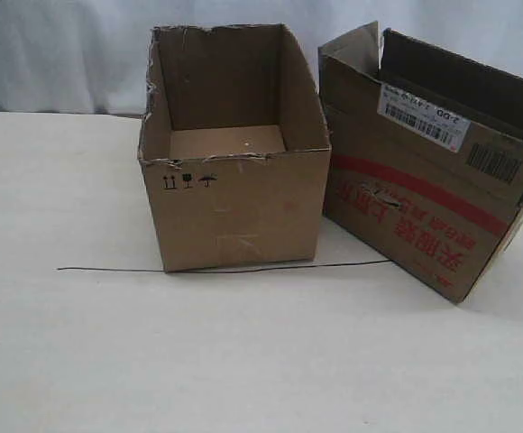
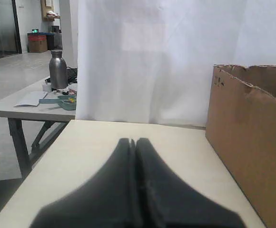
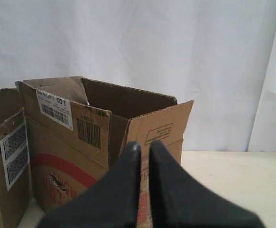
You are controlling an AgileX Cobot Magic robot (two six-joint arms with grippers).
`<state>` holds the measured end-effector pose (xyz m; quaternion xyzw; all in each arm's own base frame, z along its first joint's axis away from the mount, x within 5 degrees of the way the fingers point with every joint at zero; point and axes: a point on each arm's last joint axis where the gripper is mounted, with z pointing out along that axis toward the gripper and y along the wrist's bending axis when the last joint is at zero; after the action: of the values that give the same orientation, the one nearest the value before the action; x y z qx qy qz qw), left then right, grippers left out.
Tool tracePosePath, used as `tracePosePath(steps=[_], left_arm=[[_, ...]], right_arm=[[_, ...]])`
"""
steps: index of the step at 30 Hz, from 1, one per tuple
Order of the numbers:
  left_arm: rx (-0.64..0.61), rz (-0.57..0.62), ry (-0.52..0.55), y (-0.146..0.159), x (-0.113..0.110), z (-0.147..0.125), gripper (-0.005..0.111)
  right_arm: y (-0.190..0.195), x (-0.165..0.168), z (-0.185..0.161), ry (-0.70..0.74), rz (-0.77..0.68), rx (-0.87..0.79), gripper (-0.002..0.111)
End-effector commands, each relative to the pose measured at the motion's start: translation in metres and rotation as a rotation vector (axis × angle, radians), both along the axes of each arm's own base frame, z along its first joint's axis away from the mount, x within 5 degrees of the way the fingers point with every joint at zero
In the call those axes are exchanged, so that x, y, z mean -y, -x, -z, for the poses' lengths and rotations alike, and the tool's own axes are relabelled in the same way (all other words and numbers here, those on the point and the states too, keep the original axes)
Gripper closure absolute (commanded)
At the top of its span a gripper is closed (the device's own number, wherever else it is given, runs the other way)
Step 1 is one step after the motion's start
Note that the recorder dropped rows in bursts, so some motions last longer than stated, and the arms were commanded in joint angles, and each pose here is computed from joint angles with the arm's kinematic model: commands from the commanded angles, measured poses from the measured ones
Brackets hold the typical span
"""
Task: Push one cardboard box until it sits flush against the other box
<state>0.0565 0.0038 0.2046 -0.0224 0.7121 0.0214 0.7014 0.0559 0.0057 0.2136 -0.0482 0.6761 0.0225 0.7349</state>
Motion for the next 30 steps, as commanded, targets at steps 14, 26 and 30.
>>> tracePosePath(steps=[14, 26, 30], left_arm=[[-0.003, 0.000, -0.140, 0.0001, -0.0004, 0.0002, 0.107], [-0.001, -0.004, -0.185, 0.0002, -0.0008, -0.0003, 0.107], [0.089, 0.017, 0.132, 0.0002, 0.0010, -0.0067, 0.107]], right_arm=[[0.0000, 0.0004, 0.0009, 0.006, 0.007, 0.001, 0.103], [0.0000, 0.0004, 0.0009, 0.006, 0.007, 0.001, 0.103], [0.0000, 0.0004, 0.0009, 0.006, 0.007, 0.001, 0.103]])
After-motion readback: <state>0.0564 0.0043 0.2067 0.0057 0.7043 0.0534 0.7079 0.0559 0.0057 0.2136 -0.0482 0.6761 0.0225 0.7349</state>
